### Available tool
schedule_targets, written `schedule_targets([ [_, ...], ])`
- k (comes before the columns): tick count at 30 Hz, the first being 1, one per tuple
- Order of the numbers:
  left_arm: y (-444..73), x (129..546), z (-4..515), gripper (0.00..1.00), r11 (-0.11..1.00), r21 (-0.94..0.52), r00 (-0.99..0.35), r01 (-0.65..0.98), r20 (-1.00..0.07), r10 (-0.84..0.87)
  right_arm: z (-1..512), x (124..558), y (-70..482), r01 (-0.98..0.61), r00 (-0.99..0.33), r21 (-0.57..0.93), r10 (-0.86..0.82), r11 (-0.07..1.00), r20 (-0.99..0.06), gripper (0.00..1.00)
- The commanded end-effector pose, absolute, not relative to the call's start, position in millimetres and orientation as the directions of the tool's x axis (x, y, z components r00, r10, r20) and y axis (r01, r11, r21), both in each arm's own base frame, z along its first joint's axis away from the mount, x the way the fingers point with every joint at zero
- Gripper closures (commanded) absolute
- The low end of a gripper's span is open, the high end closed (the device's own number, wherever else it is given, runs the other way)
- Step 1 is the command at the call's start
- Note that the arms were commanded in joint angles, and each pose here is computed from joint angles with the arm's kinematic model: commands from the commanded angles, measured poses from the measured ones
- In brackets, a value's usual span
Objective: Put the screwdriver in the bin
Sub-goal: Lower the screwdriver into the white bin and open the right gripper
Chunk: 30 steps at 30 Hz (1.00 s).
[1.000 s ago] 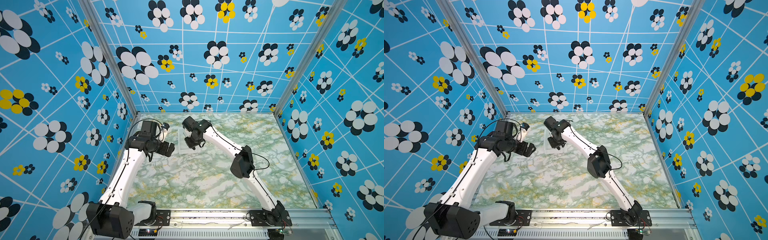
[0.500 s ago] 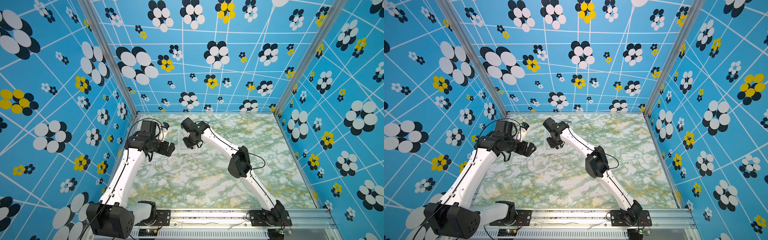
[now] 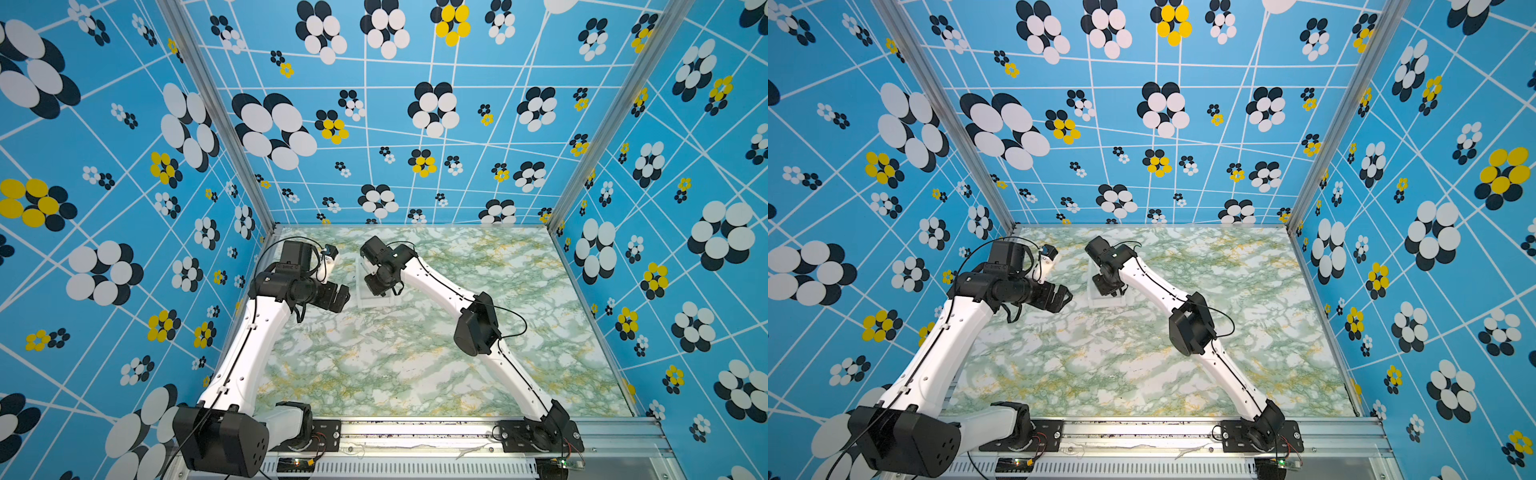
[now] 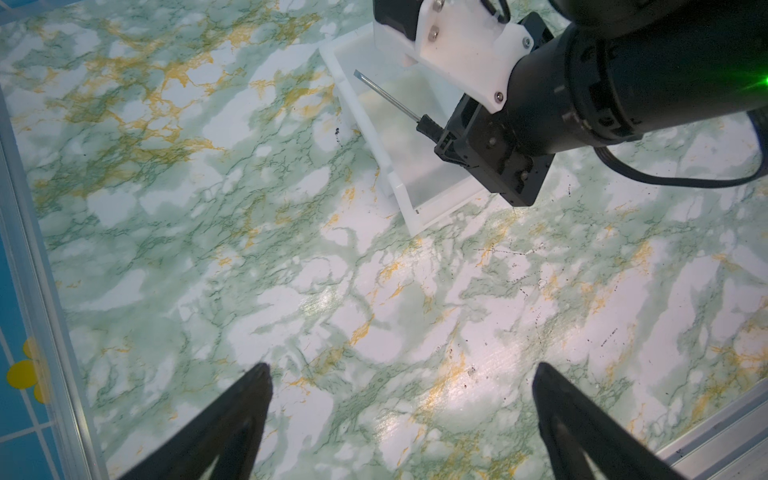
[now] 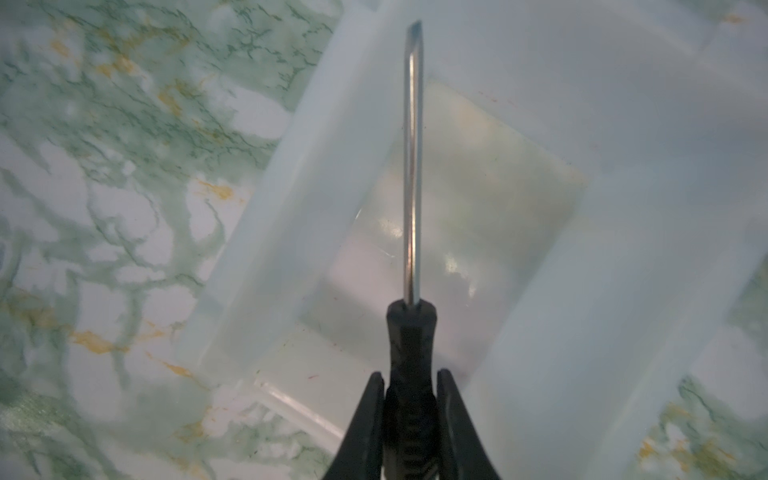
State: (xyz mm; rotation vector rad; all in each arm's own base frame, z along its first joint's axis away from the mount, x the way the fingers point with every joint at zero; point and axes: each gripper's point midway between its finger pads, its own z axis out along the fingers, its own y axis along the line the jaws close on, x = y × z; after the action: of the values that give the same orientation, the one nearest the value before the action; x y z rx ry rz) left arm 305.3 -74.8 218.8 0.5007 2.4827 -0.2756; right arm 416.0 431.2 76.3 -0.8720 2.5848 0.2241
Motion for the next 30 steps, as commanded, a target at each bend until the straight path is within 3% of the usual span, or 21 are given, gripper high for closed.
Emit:
schedule_targets([
  [1, -77, 306, 224, 0.01, 0.907, -0.108, -0.759, 0.408, -0.592, 0.271, 67, 425, 433, -0.602, -0.725, 0.017, -0.537, 0.799, -0.432, 0.8],
  [21, -78, 306, 223, 0.01, 0.905, -0.116, -0.759, 0.409, -0.593, 0.267, 52, 424, 432, -0.595, -0.74, 0.028, -0.534, 0.803, -0.408, 0.72],
  [30, -77, 307, 223, 0.01, 0.908, -0.114, -0.76, 0.404, -0.594, 0.263, 85, 436, 430, -0.575, -0.717, -0.005, -0.507, 0.818, -0.478, 0.6],
])
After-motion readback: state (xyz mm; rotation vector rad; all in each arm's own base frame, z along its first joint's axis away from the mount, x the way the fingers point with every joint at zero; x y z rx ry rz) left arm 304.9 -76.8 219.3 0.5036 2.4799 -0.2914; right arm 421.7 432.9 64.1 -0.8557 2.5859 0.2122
